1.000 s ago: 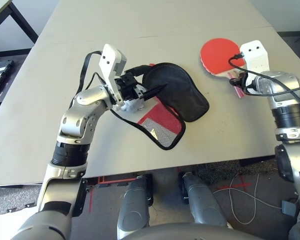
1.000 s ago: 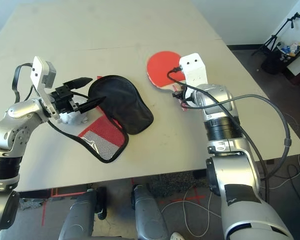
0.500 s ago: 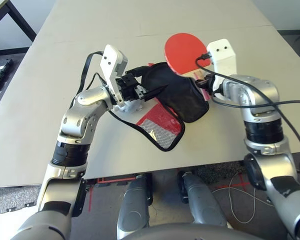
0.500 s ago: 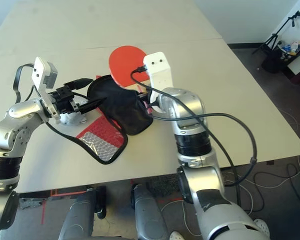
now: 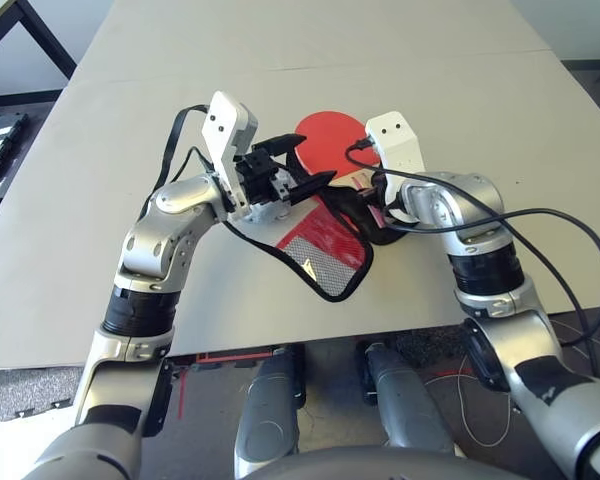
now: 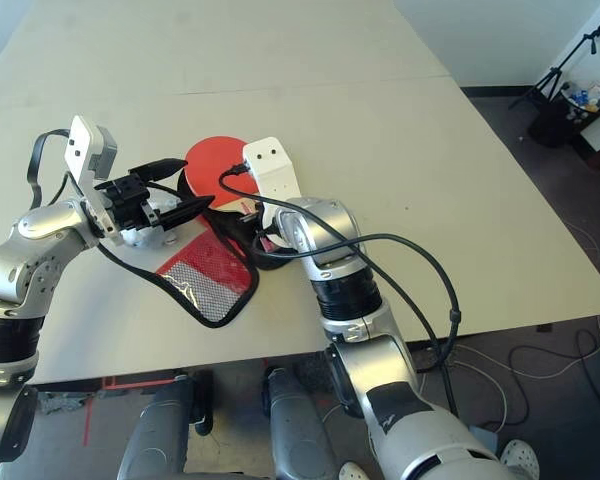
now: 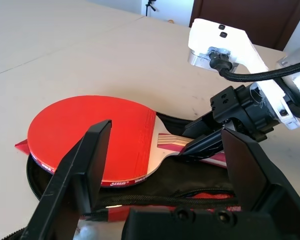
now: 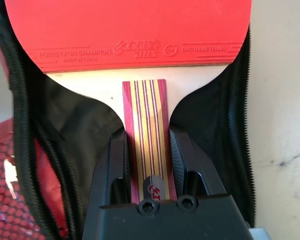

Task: Store the ping-pong paddle in its case and zip it.

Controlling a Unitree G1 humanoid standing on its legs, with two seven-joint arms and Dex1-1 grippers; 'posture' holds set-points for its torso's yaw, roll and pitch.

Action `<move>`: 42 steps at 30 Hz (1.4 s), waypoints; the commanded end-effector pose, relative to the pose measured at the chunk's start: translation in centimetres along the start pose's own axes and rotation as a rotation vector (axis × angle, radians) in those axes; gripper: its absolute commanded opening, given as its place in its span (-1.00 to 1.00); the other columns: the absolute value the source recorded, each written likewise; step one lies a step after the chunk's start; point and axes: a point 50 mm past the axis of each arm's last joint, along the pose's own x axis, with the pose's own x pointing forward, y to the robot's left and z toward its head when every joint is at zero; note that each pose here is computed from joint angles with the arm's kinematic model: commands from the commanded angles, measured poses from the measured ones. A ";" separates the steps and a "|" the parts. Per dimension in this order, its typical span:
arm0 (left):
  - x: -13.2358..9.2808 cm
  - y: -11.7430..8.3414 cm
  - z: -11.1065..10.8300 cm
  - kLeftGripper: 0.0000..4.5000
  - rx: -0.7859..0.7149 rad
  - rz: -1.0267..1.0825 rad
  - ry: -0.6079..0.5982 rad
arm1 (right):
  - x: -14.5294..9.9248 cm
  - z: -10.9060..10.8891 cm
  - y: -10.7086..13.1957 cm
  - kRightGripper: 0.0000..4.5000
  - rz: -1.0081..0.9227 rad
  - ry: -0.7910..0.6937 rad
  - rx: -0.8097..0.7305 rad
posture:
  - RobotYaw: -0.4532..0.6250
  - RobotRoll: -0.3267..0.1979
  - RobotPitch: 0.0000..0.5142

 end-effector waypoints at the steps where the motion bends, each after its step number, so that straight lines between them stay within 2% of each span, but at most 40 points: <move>1: -0.1 -0.3 -0.4 1.00 0.001 -0.004 0.020 | 0.1 0.0 -0.1 -0.51 0.016 0.029 -0.019 | -0.16 0.25 -0.06; 21: 0.2 -0.2 -0.5 1.00 0.002 -0.007 0.018 | -0.5 -0.4 0.6 -0.51 0.107 0.063 -0.064 | -0.17 0.25 -0.10; 23: 0.2 -0.2 -0.6 1.00 0.002 -0.007 0.019 | -0.5 -0.2 0.5 -0.18 0.100 0.038 -0.043 | -0.17 0.25 -0.10; 31: 0.1 -0.1 -0.4 1.00 0.012 -0.008 0.019 | -2.3 0.9 -1.0 0.90 0.128 -0.065 -0.010 | -0.16 0.25 -0.14; 32: 0.1 -0.1 -0.3 1.00 0.014 -0.007 0.019 | -2.7 0.9 -1.4 0.98 0.141 -0.074 -0.016 | -0.16 0.25 -0.15; 36: -0.7 0.6 0.7 1.00 0.048 0.020 0.012 | -3.9 0.7 -3.3 0.98 0.181 -0.111 -0.051 | -0.16 0.25 -0.15; 38: -1.4 1.2 1.6 1.00 0.087 0.041 0.017 | -4.4 0.7 -4.3 0.98 0.200 -0.176 -0.087 | -0.16 0.25 -0.15; 42: -4.0 2.7 4.6 1.00 0.156 0.098 0.022 | -4.9 0.2 -5.8 0.98 0.260 -0.281 -0.210 | -0.14 0.25 -0.12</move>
